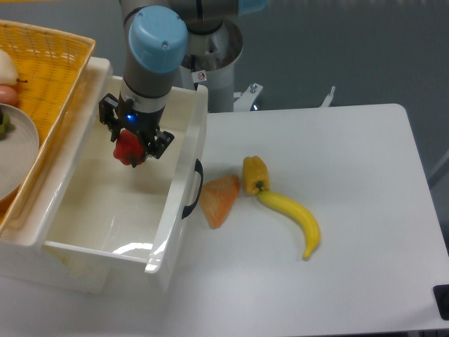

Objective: Place the red pepper in the upper white drawer

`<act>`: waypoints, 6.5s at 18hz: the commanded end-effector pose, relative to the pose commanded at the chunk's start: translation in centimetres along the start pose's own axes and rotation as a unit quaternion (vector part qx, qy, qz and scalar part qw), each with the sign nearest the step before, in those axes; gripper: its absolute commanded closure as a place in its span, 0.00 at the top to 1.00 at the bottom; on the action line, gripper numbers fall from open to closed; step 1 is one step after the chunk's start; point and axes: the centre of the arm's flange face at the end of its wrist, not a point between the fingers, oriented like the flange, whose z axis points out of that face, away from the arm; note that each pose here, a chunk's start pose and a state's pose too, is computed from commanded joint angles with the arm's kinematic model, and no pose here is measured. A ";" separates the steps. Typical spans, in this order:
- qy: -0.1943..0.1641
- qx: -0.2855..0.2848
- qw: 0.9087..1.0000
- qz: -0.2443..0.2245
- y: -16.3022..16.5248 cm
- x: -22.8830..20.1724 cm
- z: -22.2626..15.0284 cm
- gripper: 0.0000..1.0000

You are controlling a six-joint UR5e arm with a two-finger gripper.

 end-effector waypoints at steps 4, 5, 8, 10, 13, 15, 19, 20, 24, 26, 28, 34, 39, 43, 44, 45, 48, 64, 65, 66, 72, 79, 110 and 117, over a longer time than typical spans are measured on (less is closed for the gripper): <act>0.001 -0.001 1.000 0.000 0.0 0.1 0.1 0.54; 0.001 -0.001 1.000 0.000 0.0 0.1 0.1 0.54; 0.001 -0.001 1.000 0.000 0.0 0.1 0.1 0.54; 0.001 -0.001 1.000 0.001 0.0 0.1 0.1 0.54; 0.002 -0.002 1.000 0.002 0.0 0.1 0.2 0.54; 0.002 -0.002 1.000 0.002 0.0 0.1 0.2 0.54; 0.004 -0.004 1.000 0.001 -0.1 -0.1 0.5 0.54; 0.004 -0.004 1.000 0.000 -0.1 -0.1 0.5 0.54; 0.004 -0.004 1.000 0.000 -0.1 -0.1 0.5 0.54; 0.004 -0.005 1.000 0.000 -0.1 -0.1 0.5 0.54; 0.004 -0.005 1.000 0.000 -0.1 -0.1 0.5 0.54; 0.004 -0.005 1.000 0.000 -0.1 -0.2 0.7 0.55; 0.007 -0.009 1.000 -0.002 -0.1 -0.4 1.1 0.57; 0.009 -0.010 1.000 -0.002 -0.1 -0.5 1.3 0.59; 0.007 -0.008 1.000 -0.001 -0.2 -0.5 1.1 0.59; 0.007 -0.008 1.000 -0.001 -0.2 -0.5 1.1 0.60; 0.007 -0.008 1.000 -0.001 -0.2 -0.5 1.1 0.65; 0.006 -0.008 1.000 0.000 -0.2 -0.4 1.0 0.77; 0.006 -0.008 1.000 0.000 -0.2 -0.4 1.0 0.77; 0.005 -0.007 1.000 0.000 -0.2 -0.4 0.9 0.77; 0.000 -0.001 1.000 -0.002 -0.1 -0.6 -0.2 0.70; -0.006 0.007 1.000 -0.009 0.8 -0.4 -2.1 0.68; -0.065 -0.056 0.979 0.186 11.2 -8.1 -11.5 0.72; -0.089 -0.076 0.978 0.171 12.4 -10.4 -12.0 0.80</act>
